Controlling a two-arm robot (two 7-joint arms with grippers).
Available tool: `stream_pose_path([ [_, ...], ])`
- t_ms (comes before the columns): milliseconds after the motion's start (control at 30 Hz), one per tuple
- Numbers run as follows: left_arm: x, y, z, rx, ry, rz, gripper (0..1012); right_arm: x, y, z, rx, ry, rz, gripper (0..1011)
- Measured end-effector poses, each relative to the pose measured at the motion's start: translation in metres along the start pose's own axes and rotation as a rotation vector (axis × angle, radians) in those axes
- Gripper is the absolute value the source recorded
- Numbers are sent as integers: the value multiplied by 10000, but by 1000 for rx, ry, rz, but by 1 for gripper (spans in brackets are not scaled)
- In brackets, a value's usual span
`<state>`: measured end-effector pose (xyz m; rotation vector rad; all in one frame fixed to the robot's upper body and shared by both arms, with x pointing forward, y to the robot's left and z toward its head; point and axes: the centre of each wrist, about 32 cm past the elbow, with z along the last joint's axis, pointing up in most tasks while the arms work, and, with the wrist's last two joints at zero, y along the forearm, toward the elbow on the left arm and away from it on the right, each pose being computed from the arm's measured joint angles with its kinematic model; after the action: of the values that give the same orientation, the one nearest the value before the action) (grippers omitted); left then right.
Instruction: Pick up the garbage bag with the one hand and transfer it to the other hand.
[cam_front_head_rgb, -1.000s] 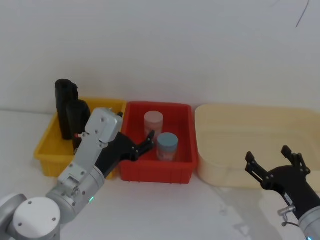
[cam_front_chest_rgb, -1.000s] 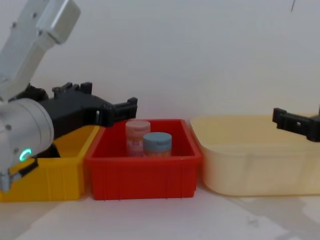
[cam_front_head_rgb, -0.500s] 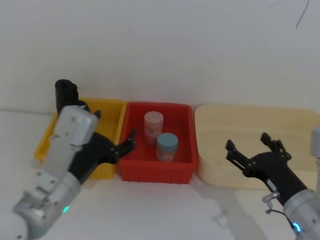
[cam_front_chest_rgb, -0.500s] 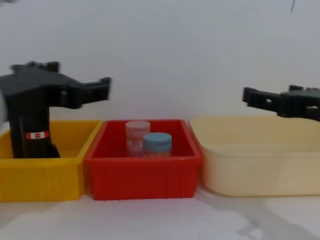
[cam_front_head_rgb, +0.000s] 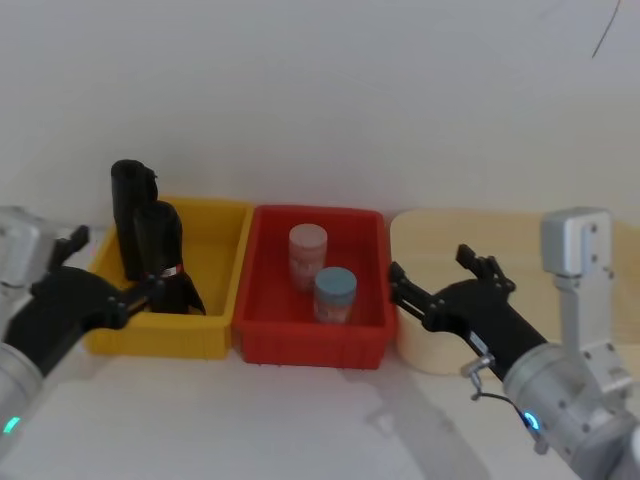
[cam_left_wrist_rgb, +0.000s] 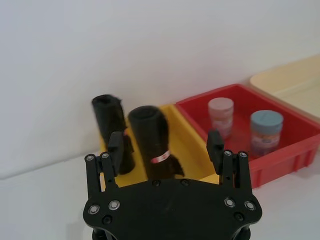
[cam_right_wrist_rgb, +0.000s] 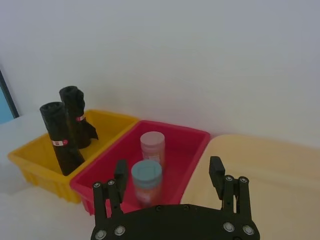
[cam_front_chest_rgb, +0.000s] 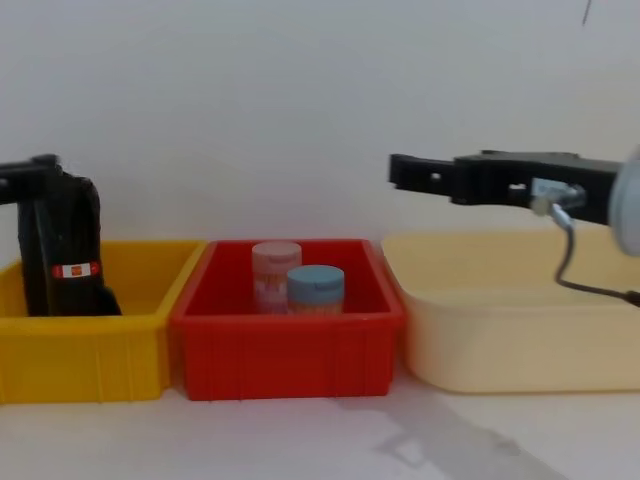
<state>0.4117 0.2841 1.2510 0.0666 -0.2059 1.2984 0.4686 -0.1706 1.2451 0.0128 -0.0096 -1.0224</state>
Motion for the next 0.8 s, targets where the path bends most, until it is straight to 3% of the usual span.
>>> stream_pose_path([
  [67, 117, 17, -16, 6, 14, 4, 1001, -36, 50, 23, -9, -6, 6, 1000],
  [167, 209, 16, -35, 13, 22, 8, 1001, -80, 123, 53, -18, -15, 15, 1000],
  [200, 269, 6, -46, 15, 29, 6, 1001, -88, 139, 59, -20, -17, 17, 1000],
  [233, 269, 6, -46, 15, 29, 6, 1001, -95, 155, 63, -23, -19, 18, 1000],
  [300, 364, -30, -65, 18, 43, 1, 1001, -119, 207, 78, -30, -25, 22, 1000],
  [533, 526, -149, -105, 18, 70, -10, 1001, -162, 342, 94, -52, -44, 29, 1000],
  [667, 633, -288, -156, 15, 101, -30, 1001, -169, 402, 93, -62, -50, 27, 1000],
  [700, 633, -288, -156, 15, 101, -30, 1001, -168, 409, 92, -64, -51, 26, 1000],
  [800, 679, -387, -194, 12, 123, -50, 1001, -164, 460, 90, -72, -56, 24, 1000],
])
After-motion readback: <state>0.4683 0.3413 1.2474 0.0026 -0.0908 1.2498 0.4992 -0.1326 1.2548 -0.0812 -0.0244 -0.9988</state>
